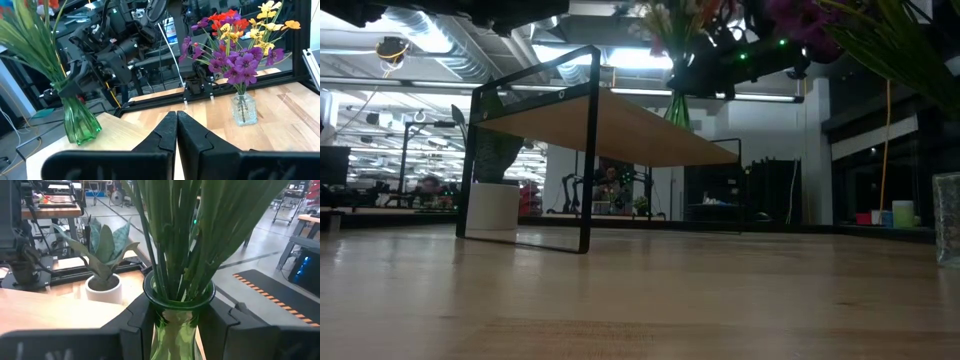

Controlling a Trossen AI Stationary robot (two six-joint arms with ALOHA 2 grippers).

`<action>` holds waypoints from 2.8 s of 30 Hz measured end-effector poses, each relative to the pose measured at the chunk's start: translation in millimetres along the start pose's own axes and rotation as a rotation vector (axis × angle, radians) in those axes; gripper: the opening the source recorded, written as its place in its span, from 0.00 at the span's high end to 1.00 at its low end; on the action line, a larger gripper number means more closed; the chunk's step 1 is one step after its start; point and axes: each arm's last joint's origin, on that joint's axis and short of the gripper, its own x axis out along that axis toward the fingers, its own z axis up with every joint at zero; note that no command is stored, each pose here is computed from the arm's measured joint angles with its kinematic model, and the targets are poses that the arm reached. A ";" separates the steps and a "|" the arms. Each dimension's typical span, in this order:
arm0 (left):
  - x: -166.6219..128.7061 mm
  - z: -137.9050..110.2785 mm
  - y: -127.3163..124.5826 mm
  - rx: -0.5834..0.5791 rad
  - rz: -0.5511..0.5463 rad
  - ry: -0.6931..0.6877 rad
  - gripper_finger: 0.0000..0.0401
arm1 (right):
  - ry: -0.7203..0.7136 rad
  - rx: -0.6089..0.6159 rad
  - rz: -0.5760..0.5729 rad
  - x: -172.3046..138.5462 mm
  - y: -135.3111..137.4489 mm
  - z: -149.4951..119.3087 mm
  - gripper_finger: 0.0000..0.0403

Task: Pick and place flowers into a vace then onto a shelf
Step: Put the green vase on the shelf, then put the transparent vase on the shelf

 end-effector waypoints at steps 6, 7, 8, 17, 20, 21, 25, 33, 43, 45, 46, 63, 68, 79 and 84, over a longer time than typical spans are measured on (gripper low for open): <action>0.0 -0.1 0.0 0.000 -0.001 0.001 0.99 | -0.001 0.012 0.000 6.4 0.6 -6.0 0.72; 0.0 -0.1 0.0 0.000 -0.001 0.001 0.99 | -0.002 0.014 0.000 7.5 0.7 -6.9 0.72; 0.0 -0.1 -0.1 0.000 -0.001 0.001 0.99 | -0.001 0.014 0.000 8.3 0.8 -7.7 0.72; 0.0 -0.2 -0.1 0.001 -0.001 0.001 0.99 | 0.000 0.015 0.045 9.2 2.1 -8.7 0.69; 0.0 -0.2 -0.1 0.001 -0.001 0.001 0.99 | 0.007 0.014 0.045 9.2 2.2 -9.4 0.56; 0.0 -0.2 -0.1 0.001 -0.001 0.001 1.00 | 0.009 0.014 0.045 9.2 2.2 -9.7 0.52; 0.0 -0.2 -0.1 0.001 -0.001 0.002 0.99 | 0.008 0.013 0.045 9.1 2.2 -9.6 0.40; 0.0 -0.5 -0.1 0.003 -0.002 0.004 0.99 | 0.009 -0.011 0.043 8.4 2.1 -9.0 0.38; 0.0 -0.6 -0.2 -0.005 -0.002 0.005 0.99 | 0.048 -0.037 0.045 -21.4 -0.4 12.5 0.39; 0.0 -0.6 -0.2 -0.005 -0.002 0.005 0.99 | 0.071 -0.042 0.047 -28.4 -0.8 15.1 0.39; 0.0 -0.6 -0.2 -0.005 -0.002 0.005 0.99 | 0.089 -0.043 0.048 -31.8 -1.0 15.6 0.39; 0.0 -0.6 -0.2 -0.008 -0.002 0.005 0.98 | 0.328 -0.112 0.074 -125.6 -6.1 28.9 0.39; 0.0 -0.6 -0.2 -0.012 -0.002 0.005 0.98 | 0.362 -0.132 0.081 -148.7 -6.6 14.9 0.39; 0.0 -0.5 -0.2 -0.050 -0.002 0.005 0.99 | 0.272 -0.116 0.076 -188.3 -6.9 -15.2 0.39; 0.0 -0.6 -0.2 -0.050 -0.002 0.005 0.99 | 0.279 -0.026 0.053 -196.0 -7.5 -16.2 0.39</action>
